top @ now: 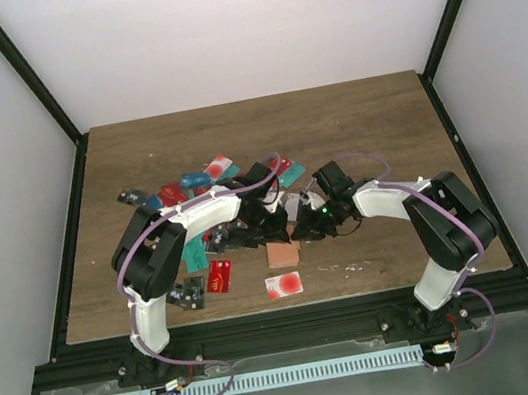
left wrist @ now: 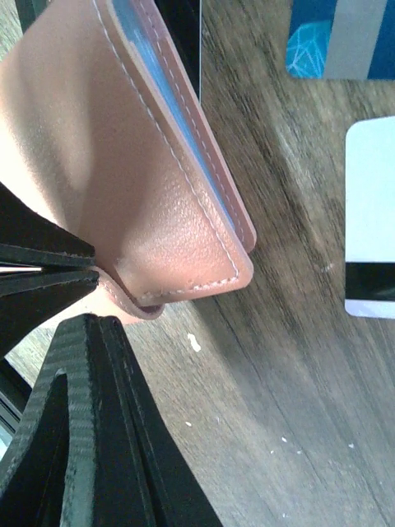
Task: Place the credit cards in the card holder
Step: Close the card holder at the center of the board, then reset both arms
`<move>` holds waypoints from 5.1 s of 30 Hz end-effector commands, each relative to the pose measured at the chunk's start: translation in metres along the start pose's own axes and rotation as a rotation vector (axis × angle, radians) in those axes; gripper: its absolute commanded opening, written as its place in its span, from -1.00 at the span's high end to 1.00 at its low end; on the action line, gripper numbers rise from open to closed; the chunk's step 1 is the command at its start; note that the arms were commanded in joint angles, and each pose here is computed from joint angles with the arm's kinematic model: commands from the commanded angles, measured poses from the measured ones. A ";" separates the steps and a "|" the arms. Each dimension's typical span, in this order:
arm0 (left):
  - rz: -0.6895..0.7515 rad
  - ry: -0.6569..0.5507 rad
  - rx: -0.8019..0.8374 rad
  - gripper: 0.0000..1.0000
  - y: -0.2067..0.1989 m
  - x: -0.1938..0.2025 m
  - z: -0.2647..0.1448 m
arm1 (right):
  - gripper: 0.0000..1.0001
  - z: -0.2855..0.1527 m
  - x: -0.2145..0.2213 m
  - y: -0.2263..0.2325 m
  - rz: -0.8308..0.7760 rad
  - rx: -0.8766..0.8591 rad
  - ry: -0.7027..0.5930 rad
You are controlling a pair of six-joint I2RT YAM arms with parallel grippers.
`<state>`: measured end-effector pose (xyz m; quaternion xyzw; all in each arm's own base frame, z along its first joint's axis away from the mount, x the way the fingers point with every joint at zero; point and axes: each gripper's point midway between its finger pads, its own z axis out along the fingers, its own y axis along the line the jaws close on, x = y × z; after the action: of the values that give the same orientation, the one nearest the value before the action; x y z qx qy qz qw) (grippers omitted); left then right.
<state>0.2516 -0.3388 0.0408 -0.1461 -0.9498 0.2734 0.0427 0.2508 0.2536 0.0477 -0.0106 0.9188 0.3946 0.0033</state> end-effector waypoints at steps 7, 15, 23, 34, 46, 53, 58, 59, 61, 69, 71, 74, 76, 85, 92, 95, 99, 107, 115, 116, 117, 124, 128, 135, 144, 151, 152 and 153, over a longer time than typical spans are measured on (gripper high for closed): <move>0.030 -0.051 -0.053 0.92 0.000 -0.008 -0.012 | 0.99 -0.002 -0.007 0.011 -0.033 -0.036 0.001; 0.032 -0.065 -0.085 0.92 0.004 -0.014 -0.013 | 0.99 -0.003 -0.003 0.013 -0.038 -0.053 0.008; 0.034 -0.071 -0.079 0.92 -0.001 -0.016 -0.018 | 0.99 -0.003 -0.001 0.012 -0.041 -0.053 0.011; 0.010 -0.038 -0.099 0.92 0.011 -0.006 -0.008 | 0.99 -0.003 0.000 0.012 -0.040 -0.052 0.018; -0.003 -0.030 -0.126 0.92 0.019 0.000 -0.007 | 0.99 0.002 -0.006 0.015 -0.033 -0.063 0.030; 0.001 -0.060 -0.117 0.92 0.011 -0.004 -0.019 | 0.99 0.004 -0.008 0.017 -0.030 -0.060 0.034; -0.008 -0.060 -0.105 0.92 0.009 -0.002 -0.021 | 0.99 0.005 -0.009 0.018 -0.026 -0.064 0.036; -0.011 -0.057 -0.104 0.92 0.009 0.000 -0.020 | 0.99 0.005 -0.009 0.018 -0.026 -0.066 0.037; -0.015 -0.048 -0.101 0.92 0.011 0.003 -0.018 | 0.99 0.006 -0.011 0.020 -0.027 -0.068 0.034; -0.020 -0.024 -0.081 0.92 0.015 0.010 -0.007 | 0.99 0.009 -0.013 0.020 -0.020 -0.066 0.036; -0.021 -0.023 -0.091 0.92 0.018 0.010 -0.005 | 0.99 0.010 -0.013 0.021 -0.020 -0.065 0.039; -0.022 -0.019 -0.104 0.92 0.023 0.012 -0.002 | 0.99 0.013 -0.012 0.022 -0.022 -0.063 0.047; -0.023 -0.015 -0.112 0.92 0.026 0.014 -0.001 | 0.99 0.016 -0.009 0.022 -0.025 -0.060 0.056; -0.025 -0.011 -0.108 0.92 0.031 0.023 0.002 | 0.99 0.029 -0.003 0.023 -0.028 -0.044 0.084; -0.026 -0.002 -0.117 0.92 0.038 0.029 0.005 | 0.99 0.041 0.002 0.008 -0.011 0.016 0.105; -0.026 0.005 -0.115 0.92 0.039 0.033 0.009 | 0.99 0.044 0.009 0.000 0.003 0.038 0.121; -0.026 0.015 -0.111 0.92 0.039 0.037 0.017 | 0.99 0.047 0.018 -0.012 0.022 0.082 0.131; -0.017 0.038 -0.152 0.92 0.041 0.045 0.033 | 0.99 0.045 0.024 -0.026 0.036 0.136 0.129; 0.047 -0.144 -0.181 0.67 0.015 0.010 -0.021 | 0.91 0.017 -0.010 0.037 -0.121 0.020 0.015; 0.055 -0.171 -0.183 0.62 0.011 0.004 -0.030 | 0.85 0.011 -0.015 0.047 -0.144 0.013 -0.006; 0.061 -0.196 -0.183 0.57 0.008 0.000 -0.040 | 0.80 0.004 -0.021 0.055 -0.162 0.010 -0.027; 0.064 -0.391 -0.177 0.02 -0.007 -0.031 -0.121 | -0.02 -0.065 -0.069 0.106 -0.281 -0.007 -0.229; 0.031 -0.539 -0.224 -0.45 0.013 -0.049 -0.180 | -0.63 -0.116 -0.101 0.113 -0.329 0.074 -0.401; -0.059 -0.759 -0.383 -0.72 0.082 -0.066 -0.261 | -1.00 -0.187 -0.138 0.110 -0.422 0.276 -0.662; -0.040 -1.157 -0.681 -0.75 0.143 -0.046 -0.333 | -1.00 -0.256 -0.160 0.055 -0.357 0.600 -0.962; 0.031 -1.388 -0.872 -0.95 0.187 -0.002 -0.330 | -1.00 -0.255 -0.134 0.012 -0.467 0.654 -1.178; 0.040 -1.397 -0.877 -0.98 0.192 0.001 -0.326 | -1.00 -0.251 -0.128 0.003 -0.469 0.656 -1.200; 0.042 -1.404 -0.882 -0.98 0.198 0.003 -0.323 | -1.00 -0.242 -0.119 -0.014 -0.462 0.667 -1.205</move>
<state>0.3471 -0.0349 0.1885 0.0291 -0.8351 -0.0584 -0.5462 0.3758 0.0916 0.2089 0.0028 0.8531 0.0567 0.5186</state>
